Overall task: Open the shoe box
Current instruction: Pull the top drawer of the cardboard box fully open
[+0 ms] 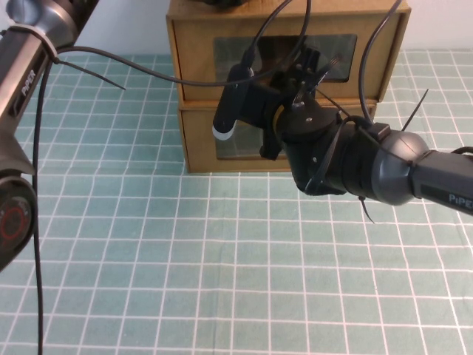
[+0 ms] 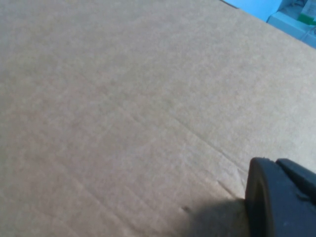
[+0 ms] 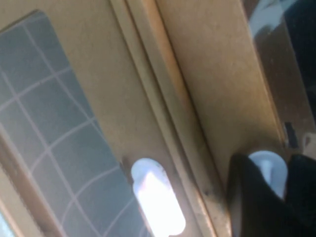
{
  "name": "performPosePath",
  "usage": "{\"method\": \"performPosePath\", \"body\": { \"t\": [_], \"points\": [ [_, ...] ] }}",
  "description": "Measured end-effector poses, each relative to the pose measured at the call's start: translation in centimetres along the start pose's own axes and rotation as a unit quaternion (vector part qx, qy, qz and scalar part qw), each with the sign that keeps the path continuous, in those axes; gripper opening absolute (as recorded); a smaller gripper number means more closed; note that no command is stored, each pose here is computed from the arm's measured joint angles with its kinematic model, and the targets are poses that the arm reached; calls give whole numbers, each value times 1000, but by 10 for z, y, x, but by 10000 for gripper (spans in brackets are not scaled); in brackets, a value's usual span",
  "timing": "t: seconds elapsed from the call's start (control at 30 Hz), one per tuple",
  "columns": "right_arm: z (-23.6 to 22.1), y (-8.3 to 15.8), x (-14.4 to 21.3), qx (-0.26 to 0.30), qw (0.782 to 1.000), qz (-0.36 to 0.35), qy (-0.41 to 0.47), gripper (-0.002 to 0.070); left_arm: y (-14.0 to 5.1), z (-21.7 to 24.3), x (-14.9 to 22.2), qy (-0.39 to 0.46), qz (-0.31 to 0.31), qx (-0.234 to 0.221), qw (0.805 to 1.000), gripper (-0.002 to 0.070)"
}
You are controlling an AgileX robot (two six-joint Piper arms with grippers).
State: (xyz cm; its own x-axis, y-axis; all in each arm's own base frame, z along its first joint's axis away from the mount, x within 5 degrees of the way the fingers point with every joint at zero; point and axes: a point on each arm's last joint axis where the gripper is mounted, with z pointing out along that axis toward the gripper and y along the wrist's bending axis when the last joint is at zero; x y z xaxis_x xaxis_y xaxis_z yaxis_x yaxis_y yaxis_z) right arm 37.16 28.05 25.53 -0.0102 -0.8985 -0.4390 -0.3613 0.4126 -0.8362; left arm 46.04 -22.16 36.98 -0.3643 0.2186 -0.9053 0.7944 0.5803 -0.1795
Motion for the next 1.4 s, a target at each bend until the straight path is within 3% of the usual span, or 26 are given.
{"method": "performPosePath", "body": {
  "t": [0.37, 0.67, 1.0, 1.4],
  "points": [
    [-41, 11, 10, -12, 999, -44, 4, 116, -5, 0, 3, 17, -7, 26, 999, -5],
    [-99, 37, 13, -21, 998, -63, 13, 115, -7, 1, 4, 21, -15, 30, 999, -5],
    [-164, 68, 16, -96, 995, -24, 21, 113, -6, 1, 4, 23, -21, 28, 999, -5],
    [-169, 67, 17, -87, 996, -16, 26, 112, -6, 1, 4, 23, -25, 27, 999, -5]
  ]
}}
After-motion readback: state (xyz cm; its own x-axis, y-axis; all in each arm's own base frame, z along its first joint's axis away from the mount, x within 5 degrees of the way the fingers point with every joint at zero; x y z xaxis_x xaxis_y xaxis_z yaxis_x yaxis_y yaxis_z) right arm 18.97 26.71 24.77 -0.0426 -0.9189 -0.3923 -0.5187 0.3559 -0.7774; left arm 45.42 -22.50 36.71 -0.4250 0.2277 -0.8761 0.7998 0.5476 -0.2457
